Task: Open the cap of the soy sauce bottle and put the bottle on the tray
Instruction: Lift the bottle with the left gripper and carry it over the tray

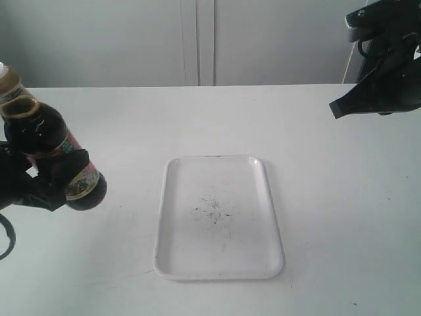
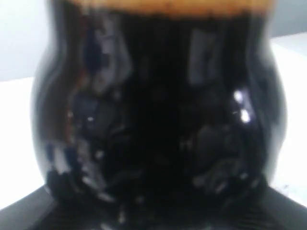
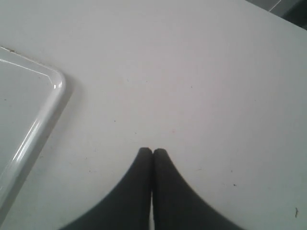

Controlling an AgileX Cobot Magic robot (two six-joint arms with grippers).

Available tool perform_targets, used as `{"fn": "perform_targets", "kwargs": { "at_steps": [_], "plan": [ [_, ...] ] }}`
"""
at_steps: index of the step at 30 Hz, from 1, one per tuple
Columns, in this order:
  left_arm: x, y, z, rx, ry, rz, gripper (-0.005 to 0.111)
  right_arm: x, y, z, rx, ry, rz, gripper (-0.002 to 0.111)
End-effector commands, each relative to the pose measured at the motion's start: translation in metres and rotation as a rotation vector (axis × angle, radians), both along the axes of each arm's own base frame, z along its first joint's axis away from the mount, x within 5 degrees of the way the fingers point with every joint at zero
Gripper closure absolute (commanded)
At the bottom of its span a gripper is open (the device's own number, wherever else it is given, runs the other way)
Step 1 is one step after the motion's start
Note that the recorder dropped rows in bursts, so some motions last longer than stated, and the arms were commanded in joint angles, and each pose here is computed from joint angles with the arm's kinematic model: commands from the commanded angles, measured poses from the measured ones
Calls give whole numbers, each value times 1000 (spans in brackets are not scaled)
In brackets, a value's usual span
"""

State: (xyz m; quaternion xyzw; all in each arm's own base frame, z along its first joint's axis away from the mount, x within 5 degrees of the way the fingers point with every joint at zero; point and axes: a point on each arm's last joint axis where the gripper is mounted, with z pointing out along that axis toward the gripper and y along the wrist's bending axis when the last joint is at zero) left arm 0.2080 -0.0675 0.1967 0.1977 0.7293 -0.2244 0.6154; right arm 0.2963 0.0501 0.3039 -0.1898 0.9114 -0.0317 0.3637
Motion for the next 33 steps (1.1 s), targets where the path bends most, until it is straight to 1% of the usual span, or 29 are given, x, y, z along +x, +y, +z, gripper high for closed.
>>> {"fn": "perform_targets", "kwargs": {
  "at_steps": [1,4,9,13,17,22,24,27,33],
  "plan": [
    [6,-22,34,-127,-147,-91,107,0,-2,3,24,-27,-16,108],
    [8,-37,42,-124,-144,-125,107,0,-2,4,24,-27,-16,108],
    [12,-61,54,-75,-134,-176,107,1,-1,3,28,-47,-14,108],
    [14,-80,64,-37,-136,-202,107,1,-4,-4,34,-71,-19,108],
    [17,-99,68,-20,-132,-244,107,2,-12,-8,58,-88,-67,108],
    [23,-122,67,-24,-123,-298,107,4,-20,-9,76,-96,-108,108],
    [26,-133,62,-6,-107,-317,107,5,-20,-10,77,-97,-107,108],
    [31,-148,56,36,-94,-339,107,9,-20,-19,73,-73,-108,108],
    [43,-173,50,43,-83,-373,107,18,-19,-37,64,-18,-109,108]
  ]
}}
